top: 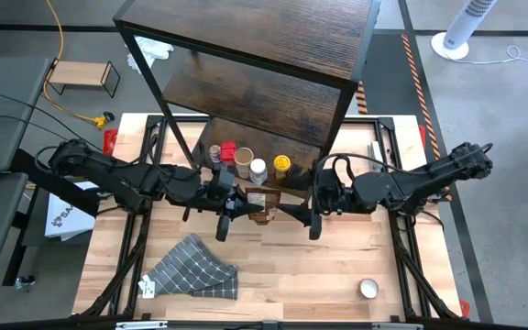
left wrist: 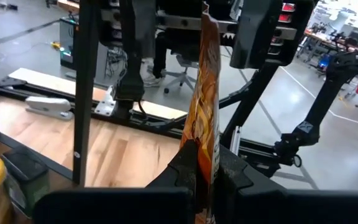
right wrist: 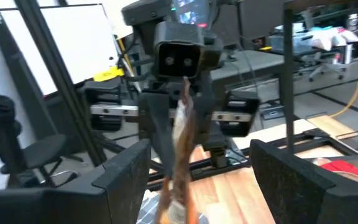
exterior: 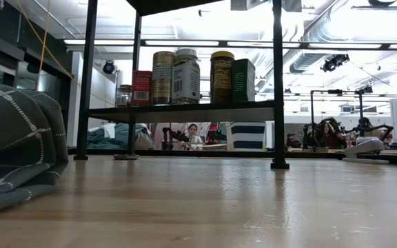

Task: Shelf spices
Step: Put the orange seasoning pack on the shelf

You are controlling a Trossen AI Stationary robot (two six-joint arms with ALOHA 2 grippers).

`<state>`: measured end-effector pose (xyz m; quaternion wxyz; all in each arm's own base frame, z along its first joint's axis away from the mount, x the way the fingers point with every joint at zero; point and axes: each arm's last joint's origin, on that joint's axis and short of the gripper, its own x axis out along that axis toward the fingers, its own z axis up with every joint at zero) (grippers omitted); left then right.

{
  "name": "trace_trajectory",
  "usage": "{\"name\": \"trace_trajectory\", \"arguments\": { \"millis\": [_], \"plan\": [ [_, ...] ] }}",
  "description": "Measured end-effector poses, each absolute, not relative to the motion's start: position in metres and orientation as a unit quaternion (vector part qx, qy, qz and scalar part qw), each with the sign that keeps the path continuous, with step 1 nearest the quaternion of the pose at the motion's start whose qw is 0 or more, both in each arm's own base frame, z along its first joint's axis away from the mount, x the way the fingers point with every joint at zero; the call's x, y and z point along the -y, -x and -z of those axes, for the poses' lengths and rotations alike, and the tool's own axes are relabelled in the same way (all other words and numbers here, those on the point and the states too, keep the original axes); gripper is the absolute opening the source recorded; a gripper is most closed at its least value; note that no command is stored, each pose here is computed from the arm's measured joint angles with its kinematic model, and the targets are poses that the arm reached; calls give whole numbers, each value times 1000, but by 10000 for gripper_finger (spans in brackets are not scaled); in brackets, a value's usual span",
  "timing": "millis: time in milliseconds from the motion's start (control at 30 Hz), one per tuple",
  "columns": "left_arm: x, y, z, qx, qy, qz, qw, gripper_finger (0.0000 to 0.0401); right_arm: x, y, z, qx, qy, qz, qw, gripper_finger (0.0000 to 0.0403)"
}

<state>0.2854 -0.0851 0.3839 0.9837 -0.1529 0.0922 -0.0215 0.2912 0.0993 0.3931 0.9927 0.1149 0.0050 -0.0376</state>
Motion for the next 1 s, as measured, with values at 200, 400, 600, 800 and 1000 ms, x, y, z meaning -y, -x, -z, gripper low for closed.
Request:
{"name": "trace_trajectory", "arguments": {
  "millis": [200, 400, 600, 800, 1000],
  "plan": [
    [80, -287, -384, -90, 139, 11, 986, 8, -97, -299, -389, -4, -125, 45, 991, 259],
    [75, -288, -384, -88, 131, 3, 987, 8, -100, -307, -382, -3, -129, 46, 991, 174],
    [75, -288, -384, -92, 123, 12, 988, 8, -100, -309, -381, -1, -136, 60, 989, 73],
    [75, -280, -384, -113, 121, 10, 986, 8, -97, -308, -381, 7, -139, 105, 985, 71],
    [81, -250, -380, -171, 89, -64, 979, 8, -97, -306, -379, -8, -129, 122, 984, 126]
  ]
}}
